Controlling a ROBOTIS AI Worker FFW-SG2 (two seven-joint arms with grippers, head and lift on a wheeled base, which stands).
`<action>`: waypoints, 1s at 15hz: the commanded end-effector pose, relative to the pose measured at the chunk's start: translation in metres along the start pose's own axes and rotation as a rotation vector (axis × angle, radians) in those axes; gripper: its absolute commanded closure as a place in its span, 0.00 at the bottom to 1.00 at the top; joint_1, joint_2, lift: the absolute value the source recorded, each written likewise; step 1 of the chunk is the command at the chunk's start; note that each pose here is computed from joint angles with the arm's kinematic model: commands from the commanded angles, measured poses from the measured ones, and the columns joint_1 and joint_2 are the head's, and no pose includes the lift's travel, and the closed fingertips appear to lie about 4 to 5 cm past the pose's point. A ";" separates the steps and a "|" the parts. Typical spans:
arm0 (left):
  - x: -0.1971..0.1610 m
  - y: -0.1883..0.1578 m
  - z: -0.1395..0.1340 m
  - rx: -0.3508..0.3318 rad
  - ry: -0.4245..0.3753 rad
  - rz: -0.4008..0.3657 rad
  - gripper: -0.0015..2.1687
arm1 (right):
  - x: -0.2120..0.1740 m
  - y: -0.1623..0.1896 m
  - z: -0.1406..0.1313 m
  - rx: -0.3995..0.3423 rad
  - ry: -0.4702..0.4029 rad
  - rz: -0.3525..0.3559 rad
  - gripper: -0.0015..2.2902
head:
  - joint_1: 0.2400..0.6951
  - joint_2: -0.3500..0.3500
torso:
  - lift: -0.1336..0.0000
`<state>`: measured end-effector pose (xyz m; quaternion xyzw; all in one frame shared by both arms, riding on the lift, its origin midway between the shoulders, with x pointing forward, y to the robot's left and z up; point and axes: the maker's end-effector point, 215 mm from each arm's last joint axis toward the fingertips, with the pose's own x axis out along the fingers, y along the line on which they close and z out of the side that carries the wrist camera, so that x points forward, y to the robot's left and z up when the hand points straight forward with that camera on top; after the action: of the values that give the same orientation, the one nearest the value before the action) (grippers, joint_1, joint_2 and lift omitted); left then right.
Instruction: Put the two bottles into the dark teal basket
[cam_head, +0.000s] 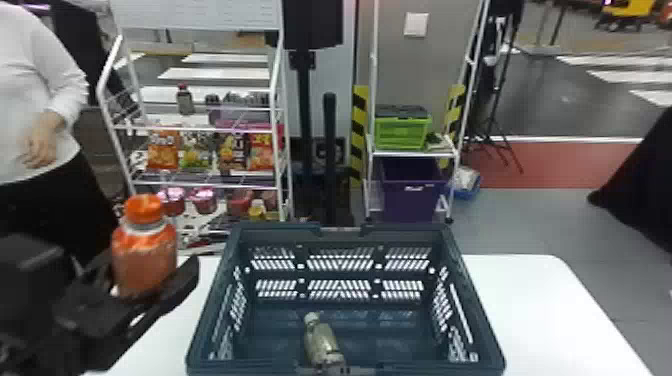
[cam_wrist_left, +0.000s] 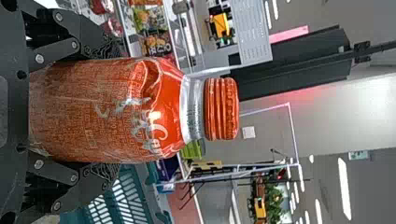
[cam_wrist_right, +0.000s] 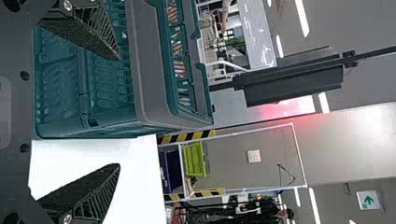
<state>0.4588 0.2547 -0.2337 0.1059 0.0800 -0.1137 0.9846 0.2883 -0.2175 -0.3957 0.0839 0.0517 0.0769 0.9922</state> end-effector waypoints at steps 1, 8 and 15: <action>0.035 -0.017 0.019 -0.015 0.041 -0.061 0.99 | -0.002 0.000 -0.007 0.004 0.014 -0.009 0.03 | 0.57 0.50 | 1.00; 0.133 -0.127 0.006 0.035 0.218 -0.414 0.99 | -0.003 -0.002 -0.020 0.020 0.043 -0.043 0.04 | 0.57 0.50 | 1.00; 0.191 -0.213 -0.072 0.233 0.445 -0.712 0.99 | -0.008 -0.002 -0.029 0.026 0.056 -0.062 0.04 | 0.57 0.50 | 1.00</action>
<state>0.5801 0.0401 -0.3552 0.1819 0.2894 -0.4133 0.8440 0.2789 -0.2163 -0.4234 0.0925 0.0824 0.0481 0.9911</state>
